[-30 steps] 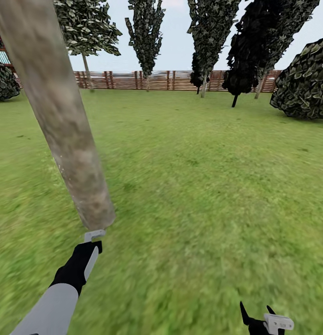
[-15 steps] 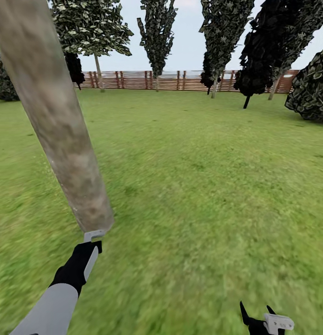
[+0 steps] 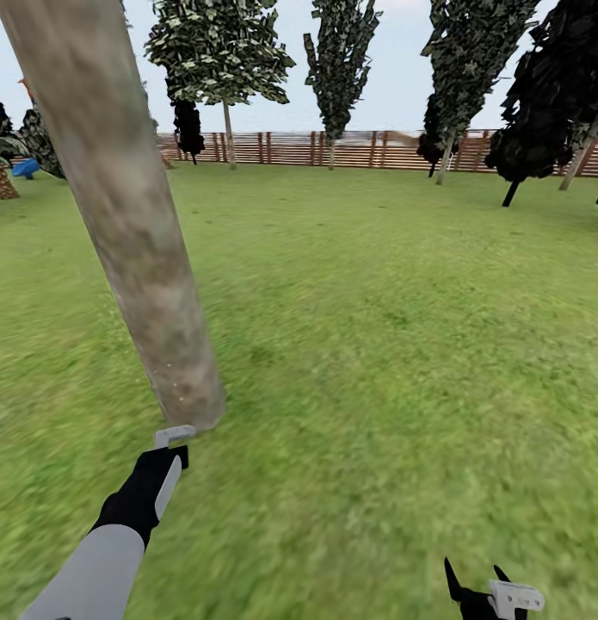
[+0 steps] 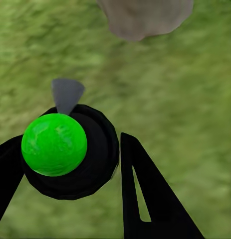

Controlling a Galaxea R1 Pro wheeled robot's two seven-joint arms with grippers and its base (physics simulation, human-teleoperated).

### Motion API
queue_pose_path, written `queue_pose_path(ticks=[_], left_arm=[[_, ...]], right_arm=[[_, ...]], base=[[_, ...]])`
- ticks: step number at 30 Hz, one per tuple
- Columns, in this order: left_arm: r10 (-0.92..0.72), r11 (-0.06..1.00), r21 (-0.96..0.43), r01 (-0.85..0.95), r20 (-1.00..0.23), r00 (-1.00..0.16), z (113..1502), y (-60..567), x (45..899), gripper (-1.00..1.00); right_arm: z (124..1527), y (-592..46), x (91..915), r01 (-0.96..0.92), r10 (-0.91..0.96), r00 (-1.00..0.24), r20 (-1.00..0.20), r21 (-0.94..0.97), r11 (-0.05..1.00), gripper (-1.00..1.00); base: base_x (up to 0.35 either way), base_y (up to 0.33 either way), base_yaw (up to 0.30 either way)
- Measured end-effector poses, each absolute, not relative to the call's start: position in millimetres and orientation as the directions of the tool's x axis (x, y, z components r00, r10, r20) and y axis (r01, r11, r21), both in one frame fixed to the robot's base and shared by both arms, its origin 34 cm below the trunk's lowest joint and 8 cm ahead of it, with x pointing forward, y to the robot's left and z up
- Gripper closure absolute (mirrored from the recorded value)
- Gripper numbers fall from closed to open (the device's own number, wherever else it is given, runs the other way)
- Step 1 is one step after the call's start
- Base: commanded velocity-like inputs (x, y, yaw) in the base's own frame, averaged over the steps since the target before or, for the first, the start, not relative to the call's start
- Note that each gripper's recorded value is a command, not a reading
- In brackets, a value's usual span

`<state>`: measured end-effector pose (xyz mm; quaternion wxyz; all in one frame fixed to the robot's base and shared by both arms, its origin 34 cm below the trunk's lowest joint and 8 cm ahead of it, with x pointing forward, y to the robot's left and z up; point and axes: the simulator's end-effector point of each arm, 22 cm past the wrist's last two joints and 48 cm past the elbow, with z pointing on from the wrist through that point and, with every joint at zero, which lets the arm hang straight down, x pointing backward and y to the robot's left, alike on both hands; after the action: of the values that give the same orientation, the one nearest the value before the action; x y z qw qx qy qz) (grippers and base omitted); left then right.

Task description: In the garden, pick up the pesticide atomizer on the floor and spray pesticide onto both trees until each tree trunk is fully covered.

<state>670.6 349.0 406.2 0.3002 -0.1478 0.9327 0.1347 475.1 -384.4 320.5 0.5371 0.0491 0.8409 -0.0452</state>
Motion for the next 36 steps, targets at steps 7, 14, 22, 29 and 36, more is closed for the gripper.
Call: queue_pose_path(ticks=[7,14,22,29,36], left_arm=[[-0.195,0.92,0.162,-0.356,-0.599,-0.777,406,349,670,1.0],[-0.122,0.951,0.158,-0.266,-0.6,-0.791,410,320,682,1.0],[-0.088,0.962,0.164,-0.22,-0.576,-0.813,431,318,703,1.0],[-0.072,0.977,0.125,-0.173,-0.572,-0.817,429,354,701,1.0],[-0.027,0.991,0.097,-0.094,-0.537,-0.843,428,293,703,1.0]], right_arm=[[320,-385,475,0.131,0.034,-0.418,-0.908,-0.023,0.991,-1.0],[320,-383,475,0.13,0.035,-0.418,-0.908,-0.022,0.991,-1.0],[320,-383,475,0.129,0.034,-0.419,-0.908,-0.022,0.991,-1.0],[320,-383,475,0.129,0.034,-0.419,-0.908,-0.022,0.991,-1.0],[320,-383,475,0.129,0.034,-0.419,-0.908,-0.022,0.991,-1.0]], base=[[0.077,-0.174,0.241],[0.001,-0.005,0.015],[0.0,0.0,0.0],[0.0,0.0,0.0],[-0.165,0.0,0.0]])
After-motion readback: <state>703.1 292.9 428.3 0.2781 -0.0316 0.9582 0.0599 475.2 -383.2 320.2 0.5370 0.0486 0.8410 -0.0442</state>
